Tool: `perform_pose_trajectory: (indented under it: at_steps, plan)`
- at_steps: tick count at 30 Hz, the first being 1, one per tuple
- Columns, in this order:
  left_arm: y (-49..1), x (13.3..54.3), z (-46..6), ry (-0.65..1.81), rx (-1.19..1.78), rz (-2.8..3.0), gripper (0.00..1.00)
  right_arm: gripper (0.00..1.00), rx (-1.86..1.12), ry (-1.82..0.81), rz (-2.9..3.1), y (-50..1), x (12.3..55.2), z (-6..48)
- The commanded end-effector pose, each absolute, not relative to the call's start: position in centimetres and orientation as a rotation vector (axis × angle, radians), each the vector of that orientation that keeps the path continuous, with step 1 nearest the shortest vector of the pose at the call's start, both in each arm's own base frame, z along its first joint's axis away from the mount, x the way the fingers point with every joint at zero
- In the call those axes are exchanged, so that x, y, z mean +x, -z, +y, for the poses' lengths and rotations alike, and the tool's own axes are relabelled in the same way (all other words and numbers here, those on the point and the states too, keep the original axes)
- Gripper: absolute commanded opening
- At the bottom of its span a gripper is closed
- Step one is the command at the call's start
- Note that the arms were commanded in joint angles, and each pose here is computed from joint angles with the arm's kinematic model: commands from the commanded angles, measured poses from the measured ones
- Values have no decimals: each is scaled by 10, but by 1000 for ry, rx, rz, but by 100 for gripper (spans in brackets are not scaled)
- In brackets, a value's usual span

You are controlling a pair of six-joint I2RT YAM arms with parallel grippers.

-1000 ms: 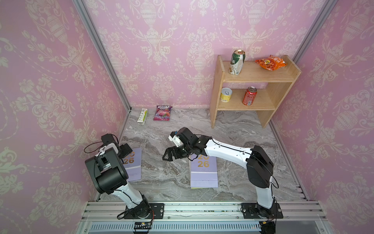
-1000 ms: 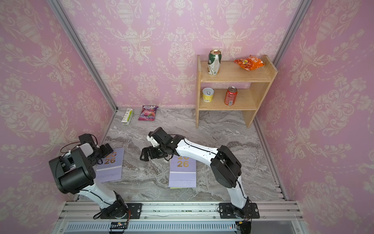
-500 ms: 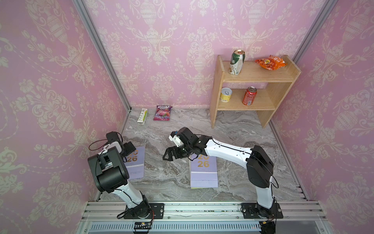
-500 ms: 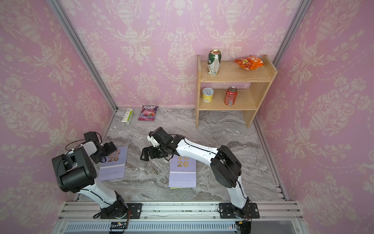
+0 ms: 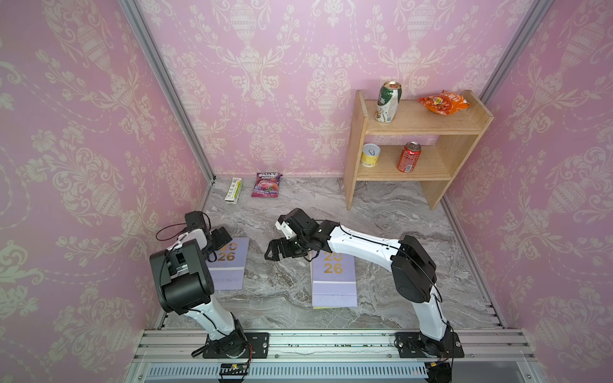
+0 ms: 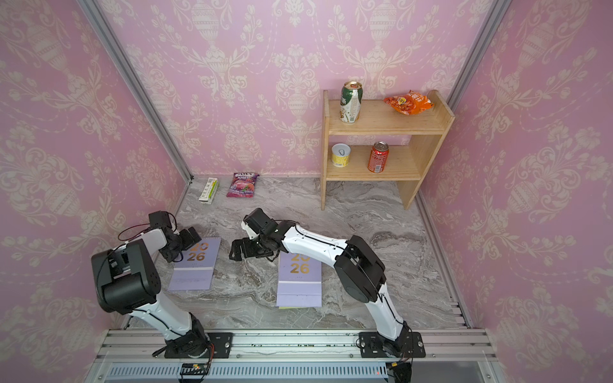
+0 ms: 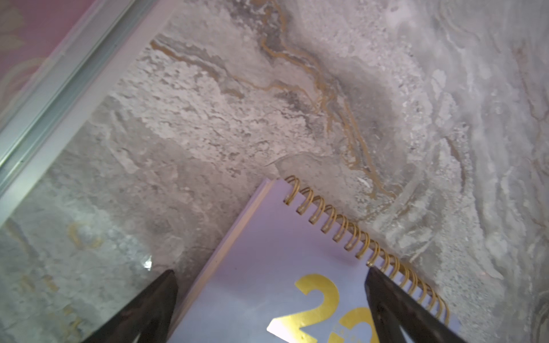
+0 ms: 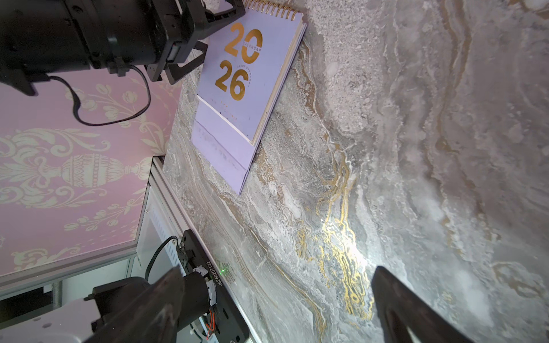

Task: Stack the calendars
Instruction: Move the calendar to the center of the board.

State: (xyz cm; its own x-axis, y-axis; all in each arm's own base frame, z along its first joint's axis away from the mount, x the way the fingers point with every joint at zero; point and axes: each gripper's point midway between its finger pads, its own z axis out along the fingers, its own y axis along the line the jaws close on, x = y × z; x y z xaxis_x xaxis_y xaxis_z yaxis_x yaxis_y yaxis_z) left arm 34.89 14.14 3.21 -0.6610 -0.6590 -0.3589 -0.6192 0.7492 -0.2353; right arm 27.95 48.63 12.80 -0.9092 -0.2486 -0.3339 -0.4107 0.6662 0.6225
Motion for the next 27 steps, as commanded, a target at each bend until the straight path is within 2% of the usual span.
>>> perform_pose_trajectory:
  at_steps: [1, 11, 19, 27]
  plan:
    - [-20, 336, 108, 292, -1043, 2575, 99, 100, -486, -1071, 2680, -127, 288, 495]
    - [-35, 344, 94, 372, -1037, 2507, 99, 100, -399, -1105, 2739, -105, 296, 526]
    - [-35, 343, 85, 435, -1045, 2465, 99, 100, -373, -1081, 2796, -80, 283, 550]
    - [-40, 341, 78, 472, -1048, 2435, 99, 100, -312, -1046, 2838, -59, 283, 554]
